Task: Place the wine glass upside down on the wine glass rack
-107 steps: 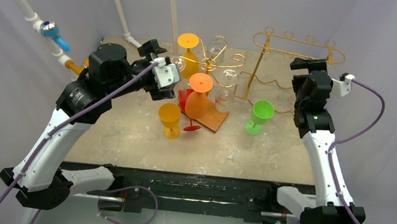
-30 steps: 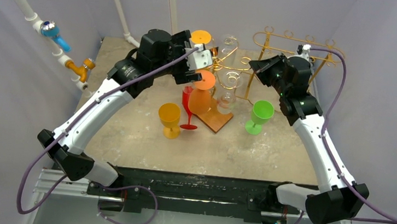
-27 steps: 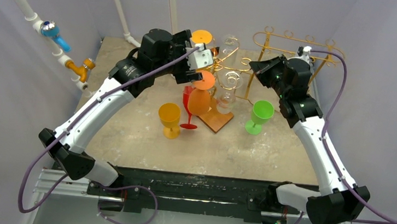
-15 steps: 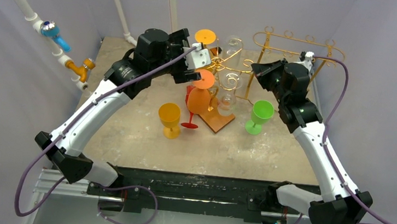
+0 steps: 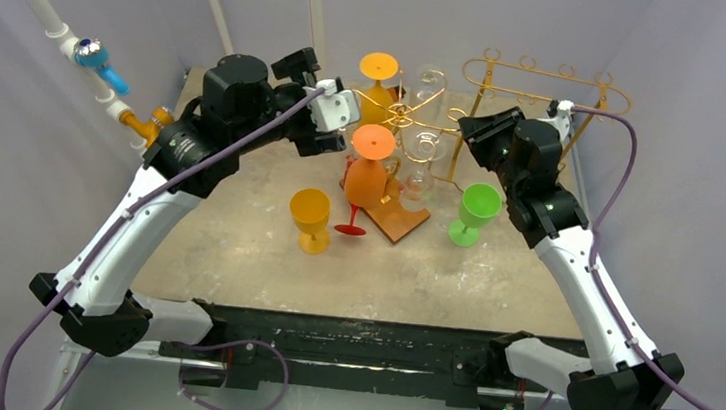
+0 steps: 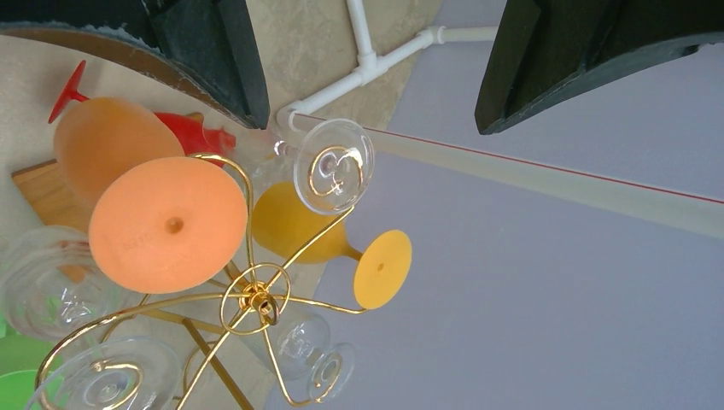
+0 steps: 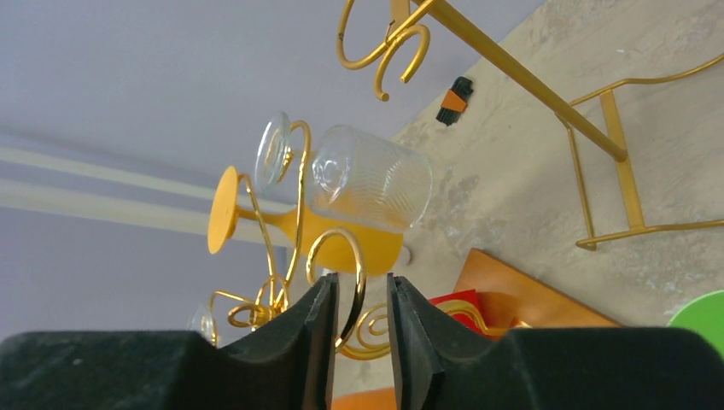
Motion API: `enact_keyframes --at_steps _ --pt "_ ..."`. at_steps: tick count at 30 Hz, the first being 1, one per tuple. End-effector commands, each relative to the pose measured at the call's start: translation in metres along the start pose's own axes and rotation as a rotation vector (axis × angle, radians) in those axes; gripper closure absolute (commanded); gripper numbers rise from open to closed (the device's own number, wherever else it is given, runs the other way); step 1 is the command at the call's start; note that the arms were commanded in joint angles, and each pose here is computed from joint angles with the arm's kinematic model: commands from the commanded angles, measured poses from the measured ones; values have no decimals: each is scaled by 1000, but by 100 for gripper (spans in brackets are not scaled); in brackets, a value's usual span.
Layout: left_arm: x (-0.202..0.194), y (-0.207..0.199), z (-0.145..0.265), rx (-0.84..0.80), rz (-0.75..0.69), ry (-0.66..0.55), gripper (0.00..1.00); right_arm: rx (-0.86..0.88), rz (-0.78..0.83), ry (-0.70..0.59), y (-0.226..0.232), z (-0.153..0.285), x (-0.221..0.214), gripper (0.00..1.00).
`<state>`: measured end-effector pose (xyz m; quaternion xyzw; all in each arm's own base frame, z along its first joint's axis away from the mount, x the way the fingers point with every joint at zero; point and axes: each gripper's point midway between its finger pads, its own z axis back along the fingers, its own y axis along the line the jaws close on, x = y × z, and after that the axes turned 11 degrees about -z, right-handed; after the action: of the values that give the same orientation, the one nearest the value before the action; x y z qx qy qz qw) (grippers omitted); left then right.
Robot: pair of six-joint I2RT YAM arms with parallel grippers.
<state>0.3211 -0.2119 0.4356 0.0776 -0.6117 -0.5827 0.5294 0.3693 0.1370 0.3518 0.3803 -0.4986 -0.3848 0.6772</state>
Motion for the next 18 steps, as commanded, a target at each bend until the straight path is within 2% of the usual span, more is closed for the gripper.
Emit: enact_keyframes --at_steps 1,5,9,12,18 --pt "-5 8 34 52 70 58 0 -9 52 9 2 13 1 58" --pt "-8 -2 47 38 120 68 0 10 81 -19 13 28 14 38" --pt "-14 -15 54 21 183 84 0 24 104 -39 17 51 24 28" --pt "-23 -33 59 -19 240 120 4 17 128 -35 12 67 27 26" --pt "-62 -99 60 -157 361 259 18 35 166 -27 7 98 32 28"
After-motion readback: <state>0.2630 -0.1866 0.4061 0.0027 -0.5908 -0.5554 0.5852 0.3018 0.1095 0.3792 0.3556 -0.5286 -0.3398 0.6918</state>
